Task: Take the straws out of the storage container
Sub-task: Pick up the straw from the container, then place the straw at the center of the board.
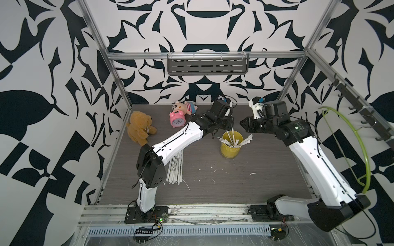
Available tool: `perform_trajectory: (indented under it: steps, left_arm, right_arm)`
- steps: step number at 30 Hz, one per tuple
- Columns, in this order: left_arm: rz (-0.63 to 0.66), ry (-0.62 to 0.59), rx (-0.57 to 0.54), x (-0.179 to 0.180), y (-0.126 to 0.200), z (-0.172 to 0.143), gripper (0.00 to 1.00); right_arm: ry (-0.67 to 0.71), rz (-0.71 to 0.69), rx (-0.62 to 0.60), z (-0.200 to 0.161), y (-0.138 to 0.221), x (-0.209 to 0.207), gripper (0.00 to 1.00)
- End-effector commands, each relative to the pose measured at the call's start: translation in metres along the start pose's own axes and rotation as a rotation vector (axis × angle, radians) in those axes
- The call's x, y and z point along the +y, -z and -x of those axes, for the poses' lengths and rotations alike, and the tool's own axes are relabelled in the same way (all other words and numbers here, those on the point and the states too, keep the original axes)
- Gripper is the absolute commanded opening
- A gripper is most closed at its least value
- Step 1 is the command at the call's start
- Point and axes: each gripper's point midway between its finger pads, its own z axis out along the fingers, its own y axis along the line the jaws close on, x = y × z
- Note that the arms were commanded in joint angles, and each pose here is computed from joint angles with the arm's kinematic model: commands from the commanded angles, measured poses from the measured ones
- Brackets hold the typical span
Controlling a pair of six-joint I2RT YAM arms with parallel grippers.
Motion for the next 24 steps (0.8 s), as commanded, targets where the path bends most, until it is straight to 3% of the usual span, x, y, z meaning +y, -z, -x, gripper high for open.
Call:
perform_trajectory:
  steps: [1, 8, 15, 18, 24]
  left_arm:
    - [-0.064, -0.047, -0.102, -0.021, 0.044, 0.037, 0.00]
    - [-0.100, -0.115, -0.169, -0.035, 0.099, 0.055, 0.00]
    - [-0.056, -0.158, -0.191, -0.033, 0.166, 0.056, 0.00]
    - [-0.002, -0.161, -0.126, -0.020, 0.192, 0.039, 0.00]
    - [0.138, -0.044, 0.093, 0.030, 0.233, -0.018, 0.00]
  right_arm:
    - [0.015, 0.027, -0.113, 0.024, 0.025, 0.011, 0.19]
    - [0.006, 0.132, -0.146, 0.030, 0.039, 0.032, 0.18]
    - [0.036, 0.289, -0.092, 0.028, 0.045, 0.070, 0.17]
    - [0.090, 0.326, -0.061, 0.022, 0.043, 0.091, 0.14]
    - [0.149, 0.351, 0.002, 0.011, 0.024, 0.123, 0.13]
